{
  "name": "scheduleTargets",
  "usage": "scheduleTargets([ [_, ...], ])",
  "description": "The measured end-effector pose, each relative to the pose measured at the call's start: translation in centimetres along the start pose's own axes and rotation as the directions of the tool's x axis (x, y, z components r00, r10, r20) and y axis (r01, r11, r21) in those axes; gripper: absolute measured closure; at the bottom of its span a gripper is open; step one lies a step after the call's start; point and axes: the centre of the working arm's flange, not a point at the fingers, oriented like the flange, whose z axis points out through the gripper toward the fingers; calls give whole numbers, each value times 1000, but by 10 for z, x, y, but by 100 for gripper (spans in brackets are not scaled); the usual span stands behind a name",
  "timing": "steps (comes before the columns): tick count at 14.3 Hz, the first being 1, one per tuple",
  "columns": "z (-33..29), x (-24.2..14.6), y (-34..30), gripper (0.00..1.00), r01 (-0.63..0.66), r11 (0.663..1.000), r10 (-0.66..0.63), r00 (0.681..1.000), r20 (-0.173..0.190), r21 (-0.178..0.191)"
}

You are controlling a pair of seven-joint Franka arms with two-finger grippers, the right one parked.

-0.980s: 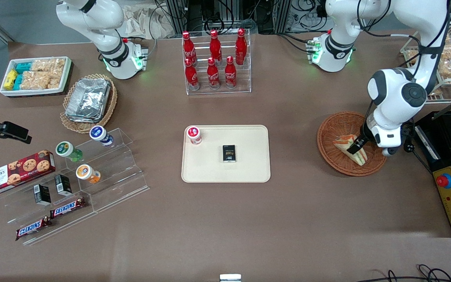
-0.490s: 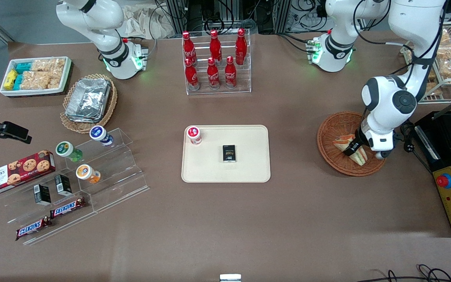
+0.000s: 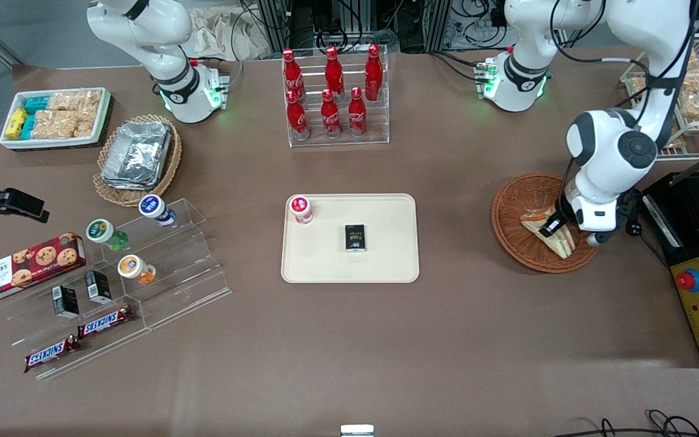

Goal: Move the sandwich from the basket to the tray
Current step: 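Lift the sandwich with the left gripper and carry it toward the white tray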

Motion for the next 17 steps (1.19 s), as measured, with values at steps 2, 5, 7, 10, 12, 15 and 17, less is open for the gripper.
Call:
scheduleTargets([
  [2, -34, 4, 6, 76, -76, 997, 76, 997, 4, -5],
  [5, -97, 16, 23, 76, -189, 981, 185, 978, 96, 34],
  [7, -158, 29, 41, 76, -263, 964, 254, 956, 144, 49],
  [10, -242, 30, 66, 76, -378, 925, 368, 915, 167, 34],
  [12, -273, 6, 102, 76, -461, 887, 453, 877, 162, 19],
  [15, -262, -58, 174, 76, -544, 839, 538, 822, 186, -23],
  [17, -240, -94, 213, 76, -567, 821, 569, 801, 188, -67],
])
